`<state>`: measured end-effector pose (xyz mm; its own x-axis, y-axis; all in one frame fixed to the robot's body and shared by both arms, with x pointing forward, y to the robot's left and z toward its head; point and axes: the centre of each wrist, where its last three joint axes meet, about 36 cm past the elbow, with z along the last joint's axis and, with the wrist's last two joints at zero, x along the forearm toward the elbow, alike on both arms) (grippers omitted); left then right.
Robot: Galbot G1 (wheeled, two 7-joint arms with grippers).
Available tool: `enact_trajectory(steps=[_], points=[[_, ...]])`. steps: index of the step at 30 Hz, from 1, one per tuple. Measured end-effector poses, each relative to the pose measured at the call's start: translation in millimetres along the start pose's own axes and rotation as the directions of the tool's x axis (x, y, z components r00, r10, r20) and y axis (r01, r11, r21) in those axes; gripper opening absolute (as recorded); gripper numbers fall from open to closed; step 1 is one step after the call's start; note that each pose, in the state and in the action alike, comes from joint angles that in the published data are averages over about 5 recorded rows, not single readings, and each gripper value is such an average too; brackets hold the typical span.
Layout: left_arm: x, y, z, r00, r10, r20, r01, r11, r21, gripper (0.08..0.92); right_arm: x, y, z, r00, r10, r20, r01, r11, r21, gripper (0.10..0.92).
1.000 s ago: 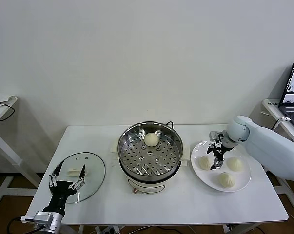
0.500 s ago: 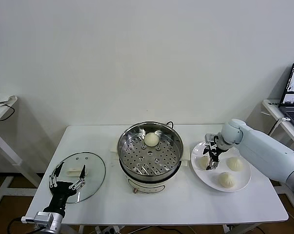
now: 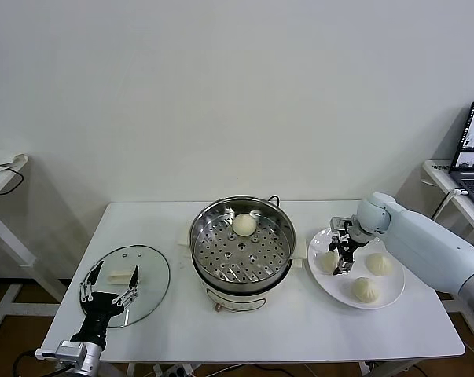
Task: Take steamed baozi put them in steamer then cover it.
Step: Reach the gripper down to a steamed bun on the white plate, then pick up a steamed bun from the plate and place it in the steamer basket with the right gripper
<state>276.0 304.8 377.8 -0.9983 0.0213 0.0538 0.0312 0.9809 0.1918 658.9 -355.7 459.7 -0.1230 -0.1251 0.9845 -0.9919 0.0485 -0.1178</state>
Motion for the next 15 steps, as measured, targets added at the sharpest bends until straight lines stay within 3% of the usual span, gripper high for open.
enact_trajectory(steps=[15], points=[[2, -1, -3, 1.0, 0.0, 0.004, 0.0, 1.0, -0.004, 0.823, 31, 0, 11, 1.0, 0.0, 0.0, 0.0, 1.0, -0.011, 0.645]])
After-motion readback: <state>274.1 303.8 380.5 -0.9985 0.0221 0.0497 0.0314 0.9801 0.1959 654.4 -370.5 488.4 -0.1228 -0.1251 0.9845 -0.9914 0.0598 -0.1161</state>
